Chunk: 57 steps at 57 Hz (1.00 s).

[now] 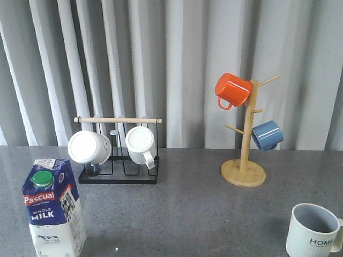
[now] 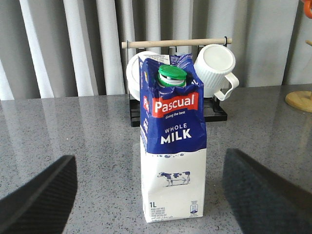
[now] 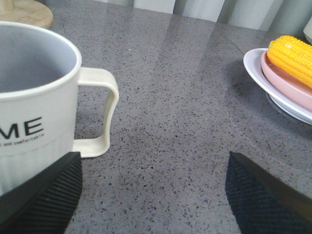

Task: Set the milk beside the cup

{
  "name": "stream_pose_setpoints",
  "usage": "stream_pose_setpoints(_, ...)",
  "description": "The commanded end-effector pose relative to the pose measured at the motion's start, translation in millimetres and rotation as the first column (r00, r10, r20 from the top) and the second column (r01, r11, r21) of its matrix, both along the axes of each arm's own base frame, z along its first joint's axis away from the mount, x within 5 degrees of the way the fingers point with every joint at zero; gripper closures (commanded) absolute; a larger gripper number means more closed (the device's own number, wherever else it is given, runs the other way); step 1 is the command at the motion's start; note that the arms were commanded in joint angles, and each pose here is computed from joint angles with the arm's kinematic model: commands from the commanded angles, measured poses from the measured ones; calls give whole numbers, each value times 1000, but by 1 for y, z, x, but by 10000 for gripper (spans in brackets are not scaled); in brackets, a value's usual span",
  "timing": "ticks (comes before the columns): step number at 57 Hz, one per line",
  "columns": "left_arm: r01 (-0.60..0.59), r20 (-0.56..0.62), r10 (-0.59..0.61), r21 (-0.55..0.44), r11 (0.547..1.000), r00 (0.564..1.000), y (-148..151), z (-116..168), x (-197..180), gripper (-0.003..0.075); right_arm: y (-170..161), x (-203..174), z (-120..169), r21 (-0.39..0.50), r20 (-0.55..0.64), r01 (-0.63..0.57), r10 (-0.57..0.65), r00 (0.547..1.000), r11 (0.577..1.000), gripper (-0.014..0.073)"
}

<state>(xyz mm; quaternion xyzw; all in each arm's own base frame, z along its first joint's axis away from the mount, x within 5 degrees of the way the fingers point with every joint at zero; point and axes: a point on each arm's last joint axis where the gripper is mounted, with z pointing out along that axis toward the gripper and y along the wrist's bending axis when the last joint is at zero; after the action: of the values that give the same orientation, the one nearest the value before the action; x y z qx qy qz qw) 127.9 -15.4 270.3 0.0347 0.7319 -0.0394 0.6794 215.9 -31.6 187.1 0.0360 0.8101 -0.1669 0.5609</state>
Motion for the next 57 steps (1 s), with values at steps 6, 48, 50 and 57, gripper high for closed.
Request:
stream_pose_setpoints(6,-14,88,16,-18,1000,996,1,14,1,130,-2,13,10,-52,83,2,2,997,999,18)
stream_pose_setpoints(48,-14,88,16,-18,1000,996,1,14,1,130,-3,15,13,-43,135,18,-12,991,999,18)
stream_pose_setpoints(50,-14,88,16,-18,1000,996,1,14,1,130,-2,15,13,-41,140,16,-10,990,999,18)
stream_pose_setpoints(57,-14,88,16,-18,1000,996,1,14,1,130,-1,16,14,-49,147,-2,9,989,999,18)
